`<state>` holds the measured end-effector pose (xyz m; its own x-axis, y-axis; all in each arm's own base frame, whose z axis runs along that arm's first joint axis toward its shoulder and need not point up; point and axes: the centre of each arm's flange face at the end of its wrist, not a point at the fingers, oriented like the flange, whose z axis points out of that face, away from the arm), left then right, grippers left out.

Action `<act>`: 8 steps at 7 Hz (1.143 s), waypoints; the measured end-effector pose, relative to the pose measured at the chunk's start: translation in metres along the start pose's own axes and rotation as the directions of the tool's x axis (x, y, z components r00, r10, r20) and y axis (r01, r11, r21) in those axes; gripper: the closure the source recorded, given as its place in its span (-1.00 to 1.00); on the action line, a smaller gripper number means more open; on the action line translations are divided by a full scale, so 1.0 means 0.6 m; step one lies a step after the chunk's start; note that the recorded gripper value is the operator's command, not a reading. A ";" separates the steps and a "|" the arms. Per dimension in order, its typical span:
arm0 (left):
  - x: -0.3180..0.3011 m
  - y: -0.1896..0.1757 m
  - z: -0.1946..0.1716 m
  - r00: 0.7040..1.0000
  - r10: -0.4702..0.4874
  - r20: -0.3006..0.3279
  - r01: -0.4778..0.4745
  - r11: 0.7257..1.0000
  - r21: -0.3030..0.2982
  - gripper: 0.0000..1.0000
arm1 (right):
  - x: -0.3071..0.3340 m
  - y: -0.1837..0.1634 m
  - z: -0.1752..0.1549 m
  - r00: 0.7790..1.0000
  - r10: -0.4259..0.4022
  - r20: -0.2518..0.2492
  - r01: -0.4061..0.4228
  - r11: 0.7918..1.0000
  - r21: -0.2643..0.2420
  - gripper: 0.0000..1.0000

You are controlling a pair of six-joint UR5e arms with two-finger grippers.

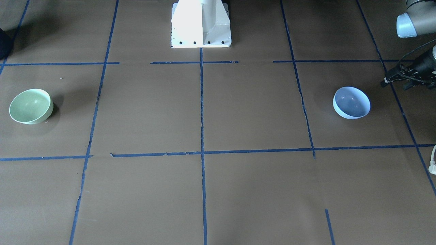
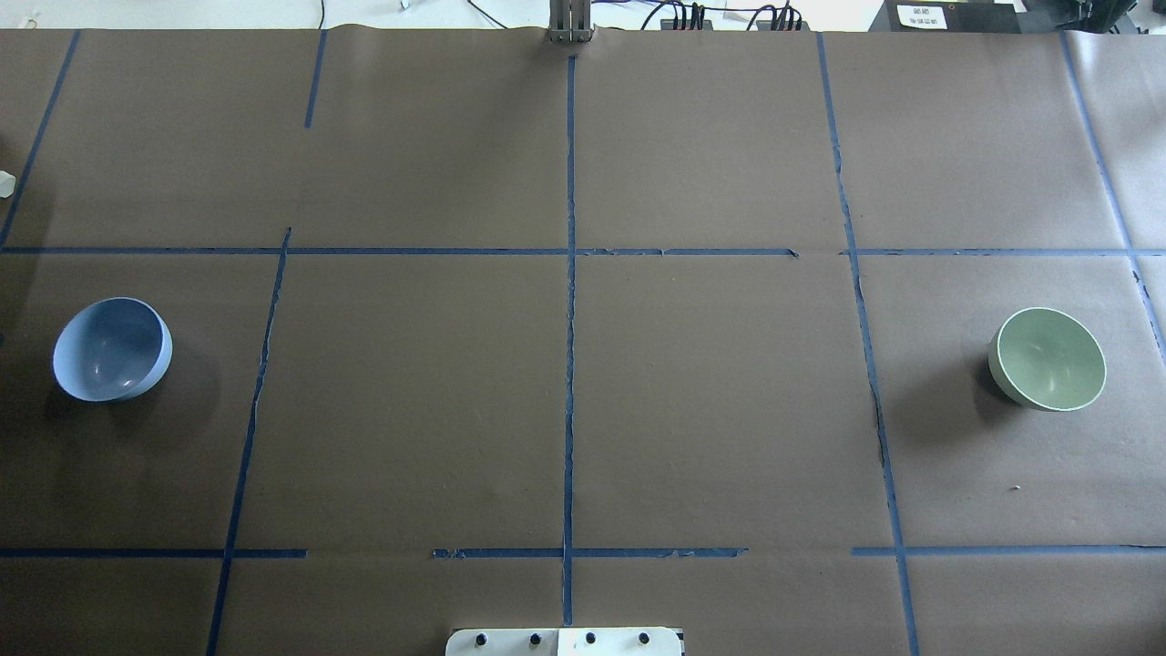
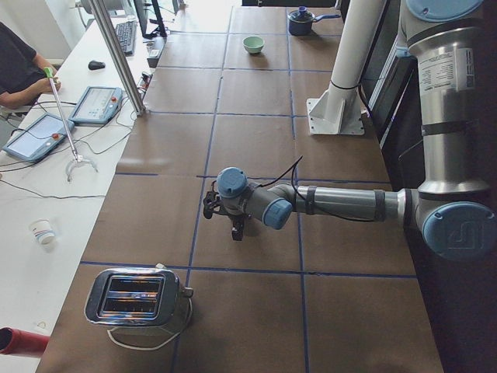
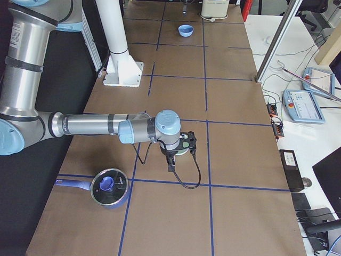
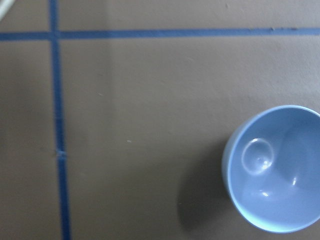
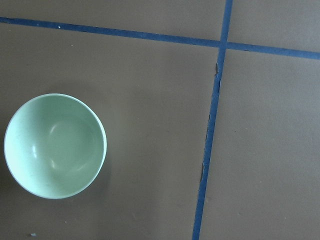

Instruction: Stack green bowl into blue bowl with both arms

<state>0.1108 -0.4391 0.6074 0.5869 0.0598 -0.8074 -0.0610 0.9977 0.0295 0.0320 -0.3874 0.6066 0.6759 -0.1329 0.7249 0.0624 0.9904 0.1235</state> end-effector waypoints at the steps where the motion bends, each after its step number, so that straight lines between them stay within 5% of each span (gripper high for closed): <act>1: 0.019 -0.017 0.019 1.000 -0.007 0.001 0.007 1.000 -0.009 -0.99 | 0.000 0.000 0.000 1.000 -0.003 0.000 0.003 1.000 -0.001 -1.00; 4: 0.042 -0.071 0.068 1.000 -0.015 0.006 0.015 0.999 -0.037 -0.88 | -0.001 0.000 0.001 1.000 -0.009 -0.001 0.009 1.000 -0.002 -1.00; 5: 0.046 -0.081 0.086 1.000 -0.007 0.006 0.008 0.999 -0.049 -0.55 | -0.001 0.000 0.001 1.000 -0.010 -0.001 0.010 1.000 -0.001 -1.00; 8: 0.061 -0.074 0.134 1.000 0.031 0.001 -0.030 0.996 -0.088 0.93 | -0.001 0.000 0.001 1.000 -0.012 0.000 0.012 1.000 -0.001 -1.00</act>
<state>0.2000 -0.4787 0.6241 0.5856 0.0904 -0.8056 -0.1500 0.9887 0.0019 0.0312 -0.3875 0.6063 0.6750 -0.1452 0.7234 0.0714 0.9887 0.1319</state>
